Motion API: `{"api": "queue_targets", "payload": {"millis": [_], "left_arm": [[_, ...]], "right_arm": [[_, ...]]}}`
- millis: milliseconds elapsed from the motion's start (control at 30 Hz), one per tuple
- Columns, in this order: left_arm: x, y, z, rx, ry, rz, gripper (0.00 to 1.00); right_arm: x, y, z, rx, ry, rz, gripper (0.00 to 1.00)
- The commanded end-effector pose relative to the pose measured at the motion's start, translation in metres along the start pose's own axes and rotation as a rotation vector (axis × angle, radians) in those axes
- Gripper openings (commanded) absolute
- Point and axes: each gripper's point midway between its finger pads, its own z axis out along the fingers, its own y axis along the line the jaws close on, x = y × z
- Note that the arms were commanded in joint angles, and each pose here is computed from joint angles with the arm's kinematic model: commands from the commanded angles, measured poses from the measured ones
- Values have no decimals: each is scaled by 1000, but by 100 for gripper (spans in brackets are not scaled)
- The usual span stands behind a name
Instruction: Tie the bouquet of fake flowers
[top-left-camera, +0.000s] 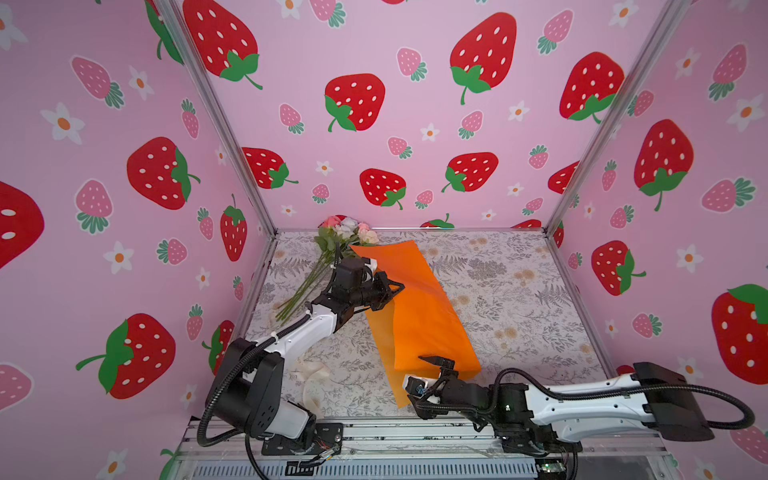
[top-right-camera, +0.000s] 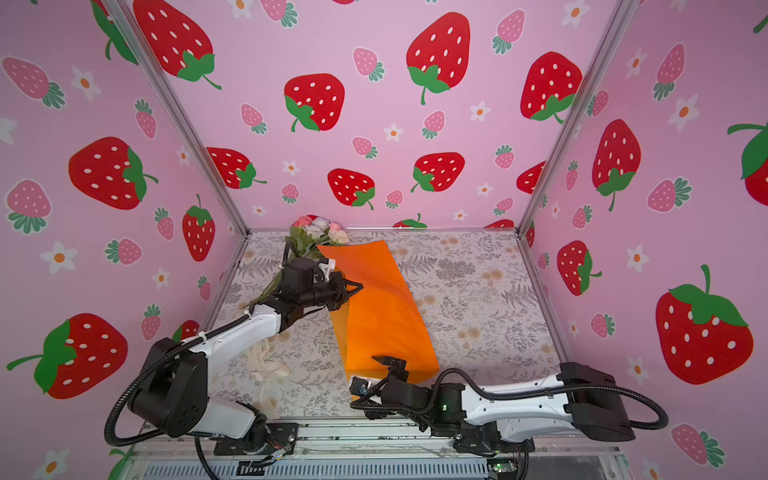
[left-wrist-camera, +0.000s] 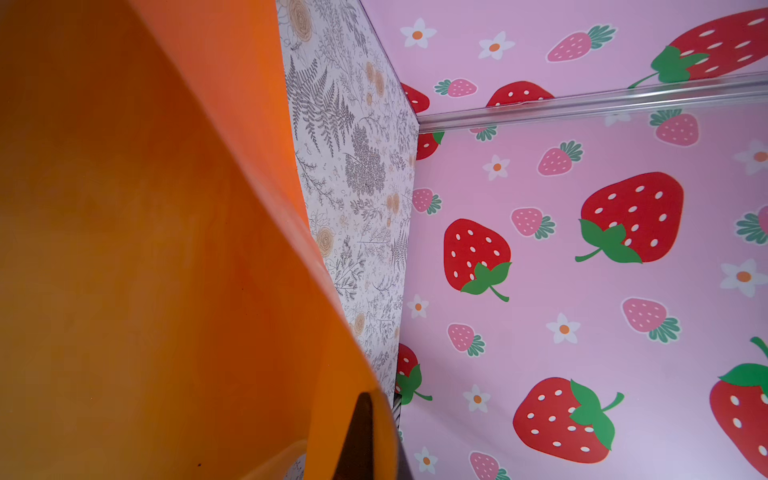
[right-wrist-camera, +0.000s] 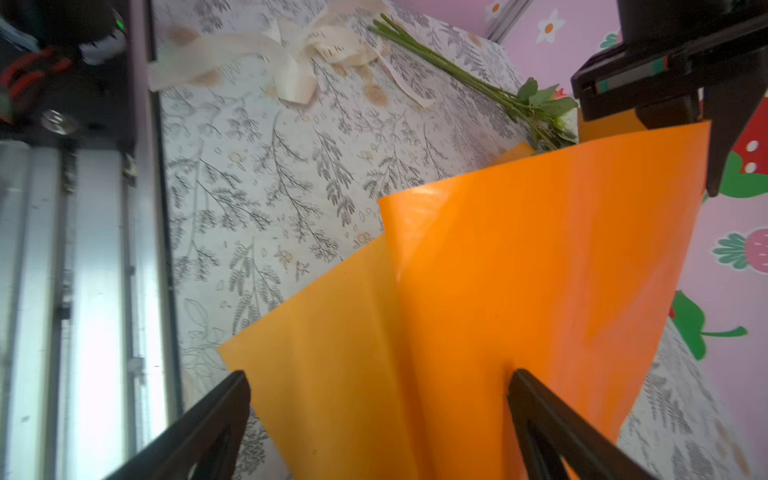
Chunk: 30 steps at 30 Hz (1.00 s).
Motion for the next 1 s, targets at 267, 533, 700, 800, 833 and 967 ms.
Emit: {"api": "queue_targets", "payload": {"millis": [267, 533, 700, 800, 833, 967], "left_arm": [[0, -11, 4, 22, 20, -29, 0], [-1, -9, 5, 2, 20, -24, 0], [-3, -9, 7, -12, 30, -6, 4], [-3, -16, 6, -3, 40, 33, 30], [-2, -18, 5, -4, 40, 53, 39], [-5, -15, -13, -73, -21, 139, 74]], "right_arm": [[20, -75, 1, 468, 81, 20, 75], [21, -101, -12, 490, 15, 199, 38], [30, -133, -27, 559, -5, 319, 0], [37, -151, -32, 573, -6, 406, 0], [40, -157, -33, 577, 0, 435, 0], [55, -190, -42, 624, 10, 549, 0]]}}
